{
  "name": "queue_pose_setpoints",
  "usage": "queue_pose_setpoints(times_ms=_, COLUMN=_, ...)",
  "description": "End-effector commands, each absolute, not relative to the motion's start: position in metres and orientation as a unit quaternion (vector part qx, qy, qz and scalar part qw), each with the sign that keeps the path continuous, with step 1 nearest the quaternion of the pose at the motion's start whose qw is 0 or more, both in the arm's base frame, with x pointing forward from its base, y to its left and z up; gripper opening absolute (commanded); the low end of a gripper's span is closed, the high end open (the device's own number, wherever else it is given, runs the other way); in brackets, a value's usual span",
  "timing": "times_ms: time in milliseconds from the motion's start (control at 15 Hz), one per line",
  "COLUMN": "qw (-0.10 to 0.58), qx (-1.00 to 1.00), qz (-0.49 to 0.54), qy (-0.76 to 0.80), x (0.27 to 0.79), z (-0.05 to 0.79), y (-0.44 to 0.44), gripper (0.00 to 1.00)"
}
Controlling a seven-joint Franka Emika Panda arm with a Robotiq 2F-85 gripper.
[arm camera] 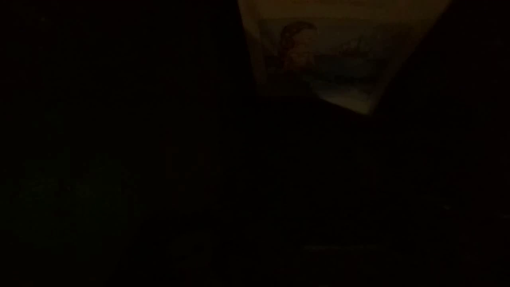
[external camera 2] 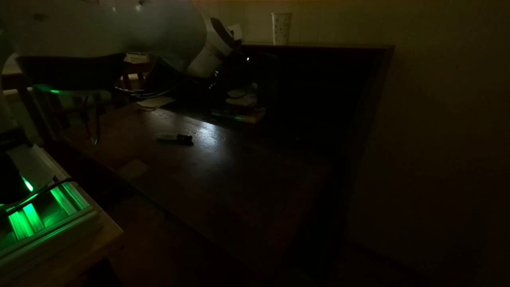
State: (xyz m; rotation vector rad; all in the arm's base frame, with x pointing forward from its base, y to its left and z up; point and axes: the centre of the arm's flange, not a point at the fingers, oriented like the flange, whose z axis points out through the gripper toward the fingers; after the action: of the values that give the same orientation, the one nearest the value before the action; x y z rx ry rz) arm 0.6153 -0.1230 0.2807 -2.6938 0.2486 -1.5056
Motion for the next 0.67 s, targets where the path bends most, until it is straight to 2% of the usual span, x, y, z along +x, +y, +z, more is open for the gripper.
queue_pose_setpoints(times_ms=0, qw=-0.007, qx=-0.875, qz=-0.473, qy=0.108, x=0.607, z=0.301, y=-0.132, gripper=1.00)
queue_pose_setpoints(times_ms=600, qw=-0.098, qx=-0.899, qz=-0.396, qy=0.159, x=0.581, z=0.327, y=-0.141, gripper=1.00)
